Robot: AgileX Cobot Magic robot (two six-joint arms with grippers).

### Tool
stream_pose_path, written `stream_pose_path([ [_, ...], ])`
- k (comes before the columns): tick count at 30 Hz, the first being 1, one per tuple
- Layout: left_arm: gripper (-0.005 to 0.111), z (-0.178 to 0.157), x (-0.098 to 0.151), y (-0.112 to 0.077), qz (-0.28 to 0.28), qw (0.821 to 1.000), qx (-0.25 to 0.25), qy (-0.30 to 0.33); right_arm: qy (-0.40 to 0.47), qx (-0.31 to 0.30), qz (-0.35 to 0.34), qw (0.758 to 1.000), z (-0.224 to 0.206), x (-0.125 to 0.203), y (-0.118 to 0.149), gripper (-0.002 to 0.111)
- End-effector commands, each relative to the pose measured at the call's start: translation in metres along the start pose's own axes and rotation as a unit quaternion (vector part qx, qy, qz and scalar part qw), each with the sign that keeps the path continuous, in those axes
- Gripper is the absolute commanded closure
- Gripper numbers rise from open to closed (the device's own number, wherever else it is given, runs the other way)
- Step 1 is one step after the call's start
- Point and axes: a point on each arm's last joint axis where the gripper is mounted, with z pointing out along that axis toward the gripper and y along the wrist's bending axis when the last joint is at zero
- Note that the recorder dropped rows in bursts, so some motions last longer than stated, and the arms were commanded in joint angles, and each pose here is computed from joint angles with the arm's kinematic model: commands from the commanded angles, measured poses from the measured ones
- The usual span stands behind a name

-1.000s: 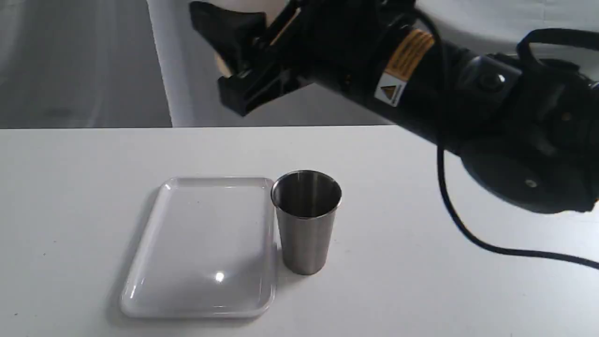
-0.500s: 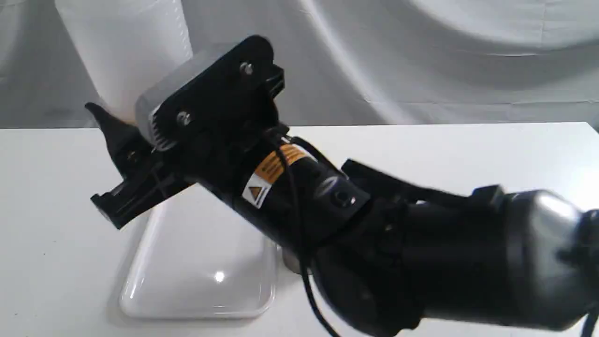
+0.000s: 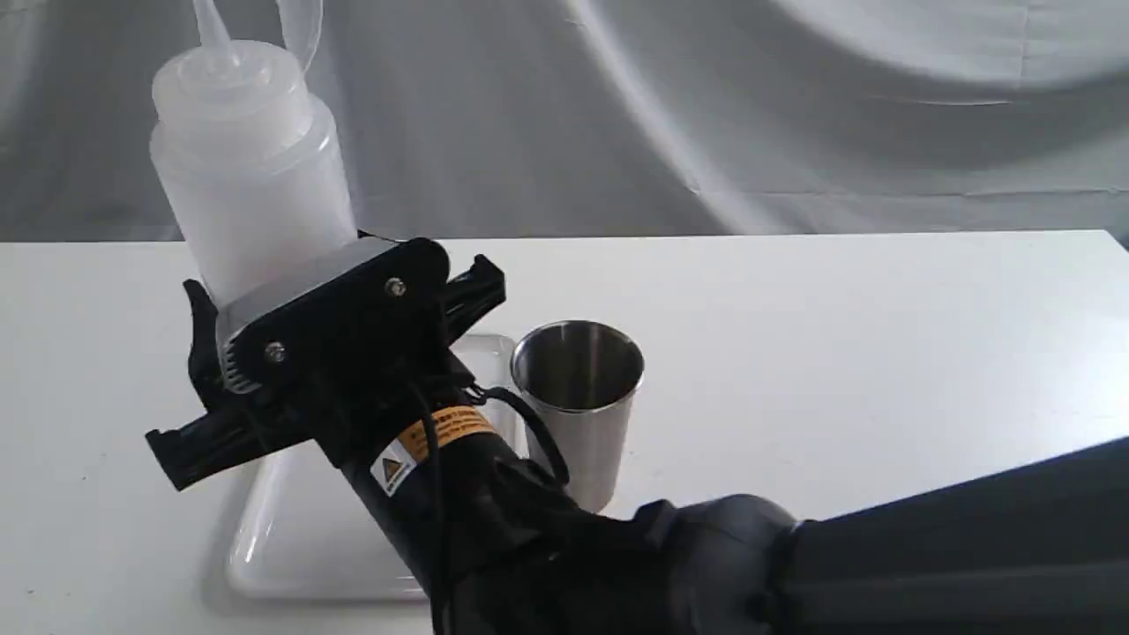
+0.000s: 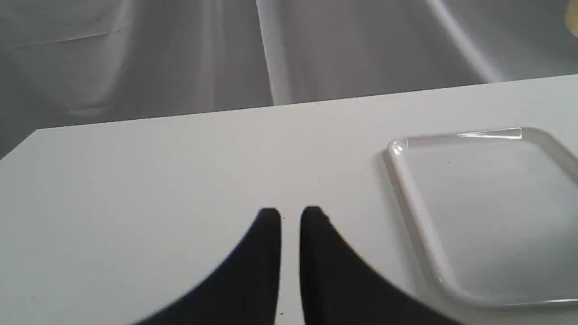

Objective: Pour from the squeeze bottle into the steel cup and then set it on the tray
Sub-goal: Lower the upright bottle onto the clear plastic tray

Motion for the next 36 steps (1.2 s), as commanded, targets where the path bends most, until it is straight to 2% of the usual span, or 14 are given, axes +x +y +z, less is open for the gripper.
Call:
stream_pose_path([
  [1, 0.098, 0.000, 0.001, 0.000, 0.000, 1.000, -0.001, -0.004, -0.026, 0.023, 0.011, 0.999, 0.009, -0.003, 0.001, 0.092],
  [7, 0.098, 0.000, 0.001, 0.000, 0.000, 1.000, -0.001, -0.004, -0.002, 0.067, 0.020, 0.998, 0.022, 0.014, 0.009, 0.092],
  [16, 0.098, 0.000, 0.001, 0.000, 0.000, 1.000, -0.001, -0.004, 0.033, 0.102, 0.021, 0.994, 0.036, 0.046, 0.027, 0.092],
  [23, 0.098, 0.000, 0.001, 0.000, 0.000, 1.000, -0.001, -0.004, 0.061, 0.142, 0.034, 0.987, 0.042, 0.066, 0.027, 0.092],
  [28, 0.098, 0.000, 0.001, 0.000, 0.000, 1.000, -0.001, -0.004, 0.063, 0.152, 0.038, 0.986, 0.041, 0.068, 0.025, 0.092],
  [36, 0.098, 0.000, 0.001, 0.000, 0.000, 1.000, -0.001, -0.004, 0.080, 0.177, 0.044, 0.980, 0.045, 0.076, 0.007, 0.093],
])
